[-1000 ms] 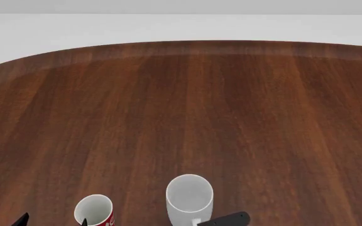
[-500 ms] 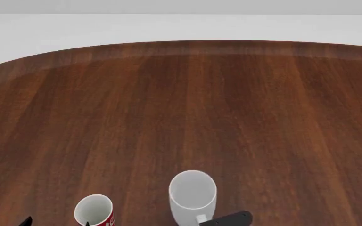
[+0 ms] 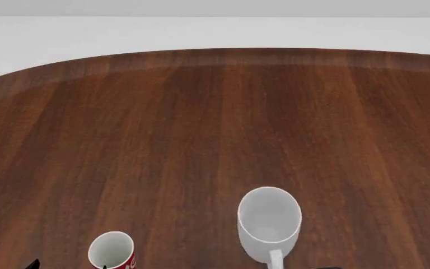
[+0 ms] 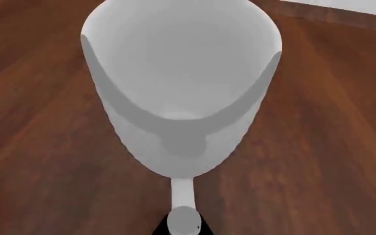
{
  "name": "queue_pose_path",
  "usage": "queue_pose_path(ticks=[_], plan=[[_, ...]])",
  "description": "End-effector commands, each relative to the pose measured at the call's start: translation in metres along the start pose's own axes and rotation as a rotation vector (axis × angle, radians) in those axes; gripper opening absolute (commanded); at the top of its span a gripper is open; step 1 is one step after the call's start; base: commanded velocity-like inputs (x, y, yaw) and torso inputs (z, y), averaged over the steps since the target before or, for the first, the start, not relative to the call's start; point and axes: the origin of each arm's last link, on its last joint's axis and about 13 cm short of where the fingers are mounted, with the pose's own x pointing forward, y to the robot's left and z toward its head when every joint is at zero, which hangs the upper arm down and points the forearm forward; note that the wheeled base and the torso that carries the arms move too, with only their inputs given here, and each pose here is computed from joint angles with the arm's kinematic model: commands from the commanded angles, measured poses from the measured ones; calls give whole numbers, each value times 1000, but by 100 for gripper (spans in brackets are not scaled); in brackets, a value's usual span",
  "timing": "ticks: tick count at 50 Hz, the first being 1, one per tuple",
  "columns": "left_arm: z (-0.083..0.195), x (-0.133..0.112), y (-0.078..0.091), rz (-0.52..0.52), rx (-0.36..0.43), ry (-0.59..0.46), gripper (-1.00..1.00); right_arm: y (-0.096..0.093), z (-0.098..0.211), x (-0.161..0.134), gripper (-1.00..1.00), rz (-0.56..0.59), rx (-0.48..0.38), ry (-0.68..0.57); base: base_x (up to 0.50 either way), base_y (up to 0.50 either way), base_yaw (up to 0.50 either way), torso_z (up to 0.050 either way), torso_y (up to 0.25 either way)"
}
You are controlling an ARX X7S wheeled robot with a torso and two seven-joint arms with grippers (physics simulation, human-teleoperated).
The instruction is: Put the white mug on the plate.
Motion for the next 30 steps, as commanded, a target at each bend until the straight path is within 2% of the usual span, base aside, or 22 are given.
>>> queue_pose_path(ticks=[1,8,20,26,27,29,30], plan=[[-1,3,0,-3,4,6,100,-10,17,-49,-100,-111,9,-109,0,0,0,0,0],[2,6,1,-6,13,1,100,-14,20,-69,-100,-173,35,-160,0,0,0,0,0],[-2,8,4,-8,19,12,100,-9,25,-105,-100,-262,73,-247,0,0,0,0,1],[-5,8,4,-17,20,21,100,-9,19,-117,-100,-317,76,-249,0,0,0,0,0],[-6,8,4,-19,19,24,100,-9,18,-118,-100,-346,50,-248,0,0,0,0,0],[-6,8,5,-18,20,29,100,-8,18,-119,-100,-350,82,-249,0,0,0,0,0],[-6,8,5,-16,19,29,100,-8,18,-120,-100,-352,69,-251,0,0,0,0,0]])
